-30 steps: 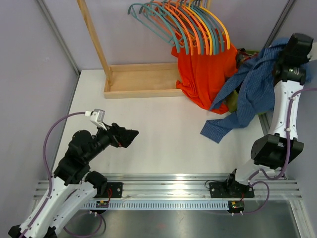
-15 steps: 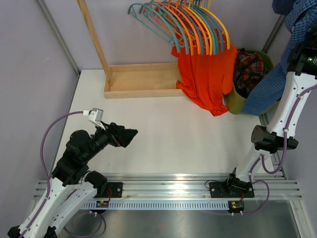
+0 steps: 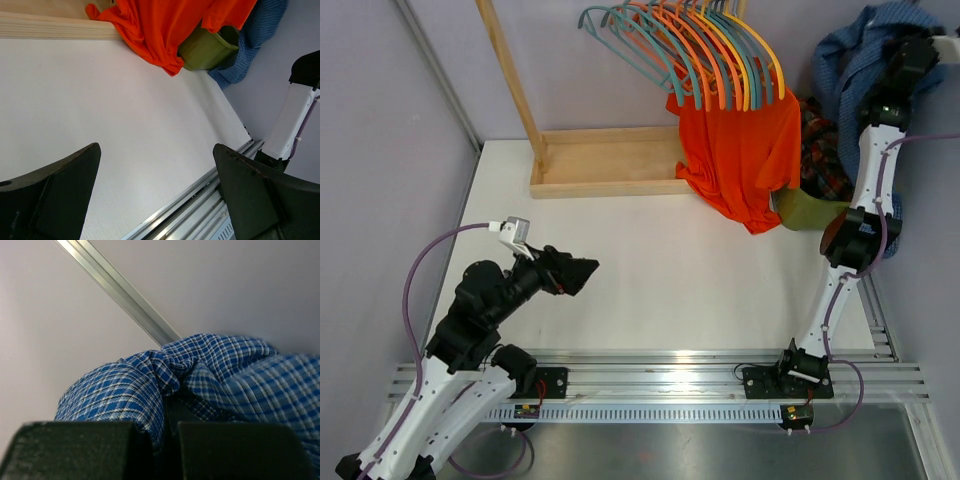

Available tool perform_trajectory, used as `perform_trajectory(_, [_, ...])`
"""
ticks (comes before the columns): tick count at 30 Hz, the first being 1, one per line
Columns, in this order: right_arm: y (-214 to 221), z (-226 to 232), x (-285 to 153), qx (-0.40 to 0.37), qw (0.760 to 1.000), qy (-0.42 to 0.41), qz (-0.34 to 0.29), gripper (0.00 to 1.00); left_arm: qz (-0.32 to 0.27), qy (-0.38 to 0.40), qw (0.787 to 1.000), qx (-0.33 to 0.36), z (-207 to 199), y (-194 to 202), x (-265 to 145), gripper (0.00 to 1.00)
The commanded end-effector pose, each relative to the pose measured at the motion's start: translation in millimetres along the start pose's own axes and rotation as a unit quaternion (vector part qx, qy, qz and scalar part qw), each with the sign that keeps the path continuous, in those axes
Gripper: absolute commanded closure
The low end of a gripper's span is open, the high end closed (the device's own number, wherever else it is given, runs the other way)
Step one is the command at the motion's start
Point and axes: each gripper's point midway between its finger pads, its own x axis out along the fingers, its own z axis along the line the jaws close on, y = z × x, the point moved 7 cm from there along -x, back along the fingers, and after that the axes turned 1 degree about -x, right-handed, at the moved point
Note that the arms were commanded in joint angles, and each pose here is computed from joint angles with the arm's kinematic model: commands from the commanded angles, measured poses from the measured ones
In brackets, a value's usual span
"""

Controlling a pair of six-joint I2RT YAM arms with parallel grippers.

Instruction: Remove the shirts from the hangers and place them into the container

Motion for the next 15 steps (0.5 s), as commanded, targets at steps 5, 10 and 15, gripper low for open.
perform_trajectory(5, [132, -136, -73, -0.092, 0.927, 0.248, 0.266, 1.00, -0.019, 0.022, 1.000, -0.012, -3, -3, 12, 0.01])
perform_trajectory(10, [205, -222, -161, -0.155, 0.807, 0.363, 0.439, 1.00, -0.003, 0.040, 0.999, -0.021, -5, 1, 18, 0.01])
perform_trajectory(15, [237, -250, -208, -0.183, 0.760, 0.373, 0.500, 1.00, -0.008, 0.048, 0.998, -0.026, -7, 2, 14, 0.01])
